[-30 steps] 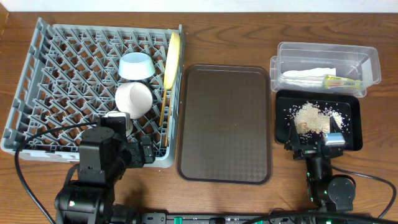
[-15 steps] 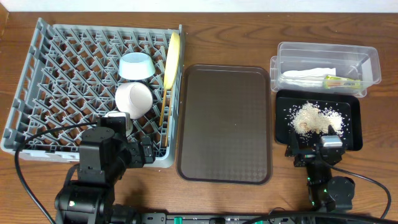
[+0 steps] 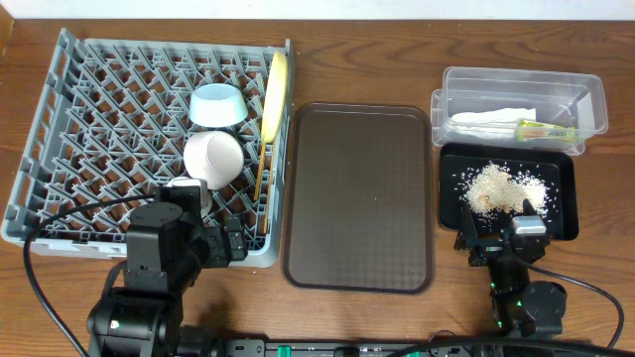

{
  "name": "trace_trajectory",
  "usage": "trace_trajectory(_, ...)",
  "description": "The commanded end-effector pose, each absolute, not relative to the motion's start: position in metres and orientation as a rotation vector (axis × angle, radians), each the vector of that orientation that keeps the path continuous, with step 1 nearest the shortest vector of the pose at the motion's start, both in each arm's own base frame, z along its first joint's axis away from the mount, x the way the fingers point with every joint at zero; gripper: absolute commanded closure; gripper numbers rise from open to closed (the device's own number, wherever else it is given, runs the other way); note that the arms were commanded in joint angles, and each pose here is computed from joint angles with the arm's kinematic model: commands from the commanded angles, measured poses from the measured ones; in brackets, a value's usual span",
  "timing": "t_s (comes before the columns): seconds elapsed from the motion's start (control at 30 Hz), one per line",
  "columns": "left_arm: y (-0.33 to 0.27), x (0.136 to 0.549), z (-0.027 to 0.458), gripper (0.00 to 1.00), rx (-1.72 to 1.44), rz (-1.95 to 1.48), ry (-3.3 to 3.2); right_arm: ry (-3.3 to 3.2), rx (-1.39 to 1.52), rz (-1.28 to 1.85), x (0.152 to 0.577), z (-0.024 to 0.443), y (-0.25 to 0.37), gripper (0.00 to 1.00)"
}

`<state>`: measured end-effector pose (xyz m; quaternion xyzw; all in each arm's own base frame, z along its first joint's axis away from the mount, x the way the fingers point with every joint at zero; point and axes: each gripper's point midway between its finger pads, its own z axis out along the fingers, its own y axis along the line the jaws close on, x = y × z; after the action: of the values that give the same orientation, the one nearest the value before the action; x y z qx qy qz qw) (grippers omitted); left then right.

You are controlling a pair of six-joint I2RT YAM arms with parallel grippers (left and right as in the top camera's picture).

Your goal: Sort waste into correct bins and load items into the dishwasher

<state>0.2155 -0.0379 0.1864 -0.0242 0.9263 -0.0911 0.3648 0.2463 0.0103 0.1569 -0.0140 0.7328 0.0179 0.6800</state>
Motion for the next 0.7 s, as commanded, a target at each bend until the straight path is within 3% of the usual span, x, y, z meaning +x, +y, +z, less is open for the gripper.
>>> trace_trajectory(0.0,-0.0366,0.2156,0.1865,0.02,-0.053,-0.217,2.381,1.644,-0.039,0.043,0.246,0.1567,0.0107,0.01)
trace_trajectory(0.67,-0.0364,0.2144,0.1854,0.02,-0.054,-0.216,2.388,1.644,-0.039,0.043,0.246,0.1567,0.0107,0.01)
